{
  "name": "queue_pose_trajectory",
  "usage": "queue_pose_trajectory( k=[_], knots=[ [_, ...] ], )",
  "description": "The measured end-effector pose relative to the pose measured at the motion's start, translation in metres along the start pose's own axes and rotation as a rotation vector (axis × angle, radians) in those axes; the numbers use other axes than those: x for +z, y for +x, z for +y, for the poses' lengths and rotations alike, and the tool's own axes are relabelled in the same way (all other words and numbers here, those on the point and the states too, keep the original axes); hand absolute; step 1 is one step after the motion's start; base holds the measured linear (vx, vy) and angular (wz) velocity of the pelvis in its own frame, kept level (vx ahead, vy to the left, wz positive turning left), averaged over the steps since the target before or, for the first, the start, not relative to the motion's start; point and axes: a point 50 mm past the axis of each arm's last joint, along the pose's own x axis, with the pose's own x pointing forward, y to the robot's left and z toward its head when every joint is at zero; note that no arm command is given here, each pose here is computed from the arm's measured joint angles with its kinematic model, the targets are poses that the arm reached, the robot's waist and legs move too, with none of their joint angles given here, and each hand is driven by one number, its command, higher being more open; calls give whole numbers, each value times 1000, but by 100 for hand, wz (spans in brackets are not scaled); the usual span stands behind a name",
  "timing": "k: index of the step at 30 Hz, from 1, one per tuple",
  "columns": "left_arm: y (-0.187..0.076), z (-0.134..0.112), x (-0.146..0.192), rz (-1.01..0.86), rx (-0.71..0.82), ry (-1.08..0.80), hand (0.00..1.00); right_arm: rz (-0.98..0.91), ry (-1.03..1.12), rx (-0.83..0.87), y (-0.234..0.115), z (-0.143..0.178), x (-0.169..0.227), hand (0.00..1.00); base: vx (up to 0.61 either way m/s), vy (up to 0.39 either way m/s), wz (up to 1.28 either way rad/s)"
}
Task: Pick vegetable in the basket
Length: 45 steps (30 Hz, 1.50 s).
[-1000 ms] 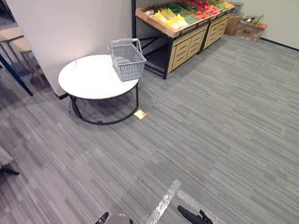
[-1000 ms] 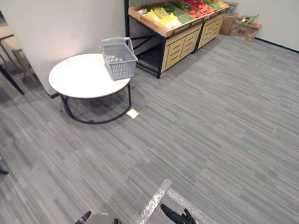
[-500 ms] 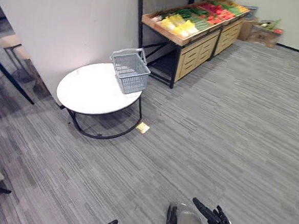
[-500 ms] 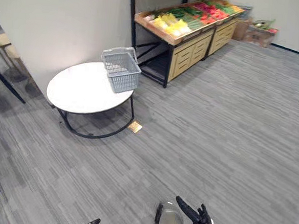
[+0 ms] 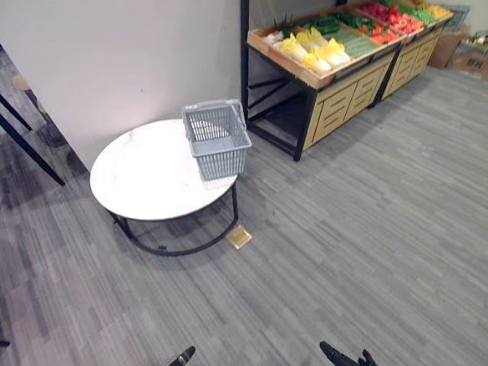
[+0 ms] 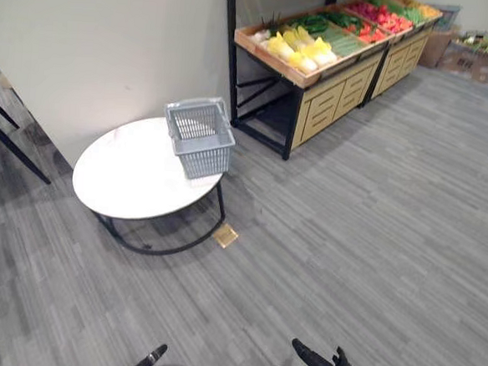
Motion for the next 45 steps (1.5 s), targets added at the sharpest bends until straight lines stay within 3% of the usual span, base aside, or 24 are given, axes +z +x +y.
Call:
queue_pose_trajectory(
  k=[4, 12, 18, 24, 31, 33, 38, 45],
  knots=[
    [-1, -2, 6, -40, -66, -96, 100, -5, 39, 66, 1, 24, -1, 100, 377, 181, -52],
    [-3, 14, 13, -76, -10, -79, 100, -13, 21, 222, 0, 65, 1, 100, 434, 269, -18],
    [-3, 28, 15, 1, 34, 97, 100, 57, -5, 182, 0, 50, -13, 100, 285, 197, 20],
    [-3, 28, 12, 46, 65, 205, 100, -52, 12, 188, 2, 46, 6, 100, 337, 67, 33],
    [-2, 22, 2, 38, 95, 121, 100, -130, 17, 171, 2, 40, 16, 100, 500, -226, 78],
    [1, 0, -3, 30, 61, 68, 100, -159, -38, 183, 6, 40, 30, 100, 640, -399, 94],
    [2, -4, -1, 1, 103, 61, 100, -101, -190, 227, 7, 44, 26, 100, 490, -346, 64],
    [4, -12, 9, -41, 104, 92, 100, -20, -129, 160, 7, 40, 14, 100, 178, -100, 55]
  ],
)
